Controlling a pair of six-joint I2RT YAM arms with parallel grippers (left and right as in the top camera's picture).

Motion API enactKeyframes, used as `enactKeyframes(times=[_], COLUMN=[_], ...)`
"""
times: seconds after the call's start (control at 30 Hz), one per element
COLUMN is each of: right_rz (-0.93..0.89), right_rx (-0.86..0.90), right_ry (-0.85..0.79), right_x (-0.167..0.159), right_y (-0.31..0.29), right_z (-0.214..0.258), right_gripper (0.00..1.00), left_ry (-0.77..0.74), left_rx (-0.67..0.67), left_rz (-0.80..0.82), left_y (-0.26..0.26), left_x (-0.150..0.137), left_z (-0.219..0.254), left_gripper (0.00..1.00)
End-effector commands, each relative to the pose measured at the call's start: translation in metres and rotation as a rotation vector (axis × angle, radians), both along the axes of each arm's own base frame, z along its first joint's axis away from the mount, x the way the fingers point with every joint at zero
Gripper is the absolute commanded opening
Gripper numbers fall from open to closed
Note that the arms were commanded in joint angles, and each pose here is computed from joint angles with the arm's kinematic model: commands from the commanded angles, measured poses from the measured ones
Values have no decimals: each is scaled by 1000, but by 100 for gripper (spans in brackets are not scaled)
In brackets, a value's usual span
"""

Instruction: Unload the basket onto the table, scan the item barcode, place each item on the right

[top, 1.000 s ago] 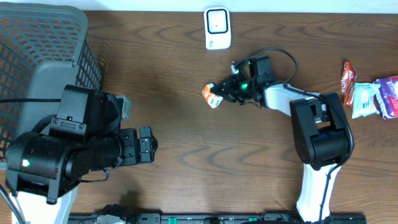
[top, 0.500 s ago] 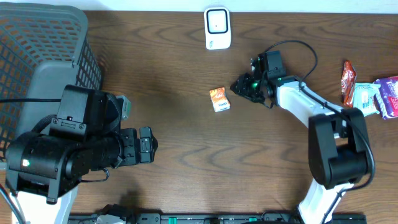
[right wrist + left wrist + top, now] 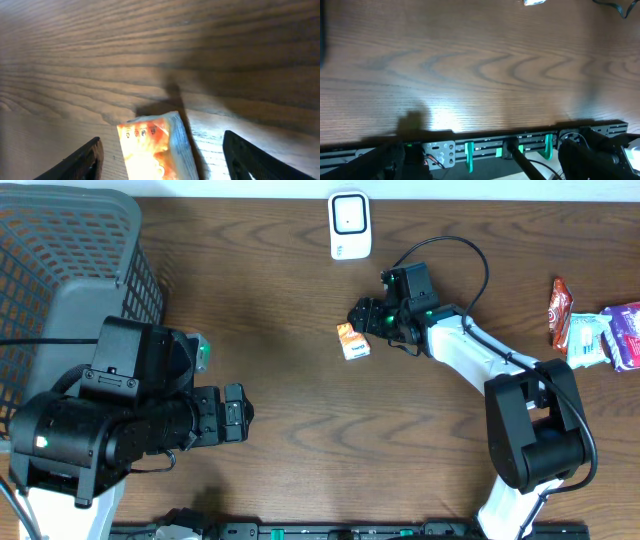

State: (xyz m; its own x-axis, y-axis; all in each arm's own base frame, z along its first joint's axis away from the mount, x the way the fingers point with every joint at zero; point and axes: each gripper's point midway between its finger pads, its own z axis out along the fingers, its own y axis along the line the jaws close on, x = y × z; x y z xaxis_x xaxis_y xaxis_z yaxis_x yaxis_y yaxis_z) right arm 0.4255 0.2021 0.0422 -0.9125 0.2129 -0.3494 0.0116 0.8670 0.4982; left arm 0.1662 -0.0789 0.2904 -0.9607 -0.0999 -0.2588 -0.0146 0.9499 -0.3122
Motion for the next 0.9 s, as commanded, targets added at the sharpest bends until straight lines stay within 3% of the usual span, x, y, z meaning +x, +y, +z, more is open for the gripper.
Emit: enactKeyframes(times=[0.0,0.17,0.3,0.5,0.73,0.87], right_rz=[25,41,71,52,92,183], right_rx=[-32,-50,-67,-133,-22,200], right_ry=[28,80,99,117,127,142], right_x=[-9,-22,-30,-32,-28,-24], right_y=[2,5,17,17,30,45], right_z=[-11,-21,-34,-63,-56,-26], right_gripper=[64,69,66,46,3,1], left_ry=[9,9,9,9,9,9], left_rx=[9,9,9,10,9,9], left_rz=[4,4,4,4,4,4], left_y=[3,3,3,3,3,3], left_x=[-3,-3,-3,-3,-3,-3], left_z=[0,0,0,0,0,0], left_gripper=[98,98,98,98,98,98])
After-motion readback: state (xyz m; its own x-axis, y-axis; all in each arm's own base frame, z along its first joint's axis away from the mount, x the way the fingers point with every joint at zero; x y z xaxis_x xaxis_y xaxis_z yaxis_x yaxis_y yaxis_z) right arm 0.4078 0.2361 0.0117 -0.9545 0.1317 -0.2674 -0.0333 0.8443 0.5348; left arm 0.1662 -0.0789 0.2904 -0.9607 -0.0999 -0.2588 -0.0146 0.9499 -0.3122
